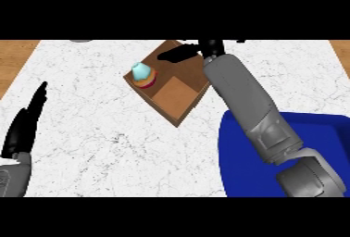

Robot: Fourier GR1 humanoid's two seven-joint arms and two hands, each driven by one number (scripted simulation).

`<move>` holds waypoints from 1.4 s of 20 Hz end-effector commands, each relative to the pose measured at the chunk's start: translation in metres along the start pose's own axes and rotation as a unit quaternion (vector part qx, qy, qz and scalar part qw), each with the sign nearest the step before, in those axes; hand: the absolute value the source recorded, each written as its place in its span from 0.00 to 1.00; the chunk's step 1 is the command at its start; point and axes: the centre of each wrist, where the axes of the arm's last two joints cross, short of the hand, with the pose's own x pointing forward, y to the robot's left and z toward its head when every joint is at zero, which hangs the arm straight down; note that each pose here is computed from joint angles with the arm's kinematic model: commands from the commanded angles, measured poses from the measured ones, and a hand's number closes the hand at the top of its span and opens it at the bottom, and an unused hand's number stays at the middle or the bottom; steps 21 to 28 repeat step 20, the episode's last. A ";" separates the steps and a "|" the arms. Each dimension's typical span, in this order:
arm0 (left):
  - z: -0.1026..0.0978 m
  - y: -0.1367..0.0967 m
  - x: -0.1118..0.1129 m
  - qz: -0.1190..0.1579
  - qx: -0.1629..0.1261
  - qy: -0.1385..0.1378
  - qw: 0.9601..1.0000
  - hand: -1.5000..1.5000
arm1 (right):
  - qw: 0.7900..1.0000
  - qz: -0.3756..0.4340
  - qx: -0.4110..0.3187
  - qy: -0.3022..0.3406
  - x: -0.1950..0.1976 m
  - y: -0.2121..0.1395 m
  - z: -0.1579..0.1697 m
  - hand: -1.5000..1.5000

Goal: Pick the cupcake from the tray and place it in the cardboard box

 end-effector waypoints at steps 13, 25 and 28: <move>0.006 -0.003 -0.013 0.000 0.018 0.026 0.999 0.50 | 0.999 -0.026 -0.041 0.020 -0.090 -0.186 0.021 0.00; 0.013 0.003 -0.013 -0.002 0.014 0.018 1.000 0.50 | 0.999 0.005 0.004 0.036 -0.102 -0.264 0.044 0.00; 0.013 0.003 -0.013 -0.002 0.014 0.018 1.000 0.50 | 0.999 0.005 0.004 0.036 -0.102 -0.264 0.044 0.00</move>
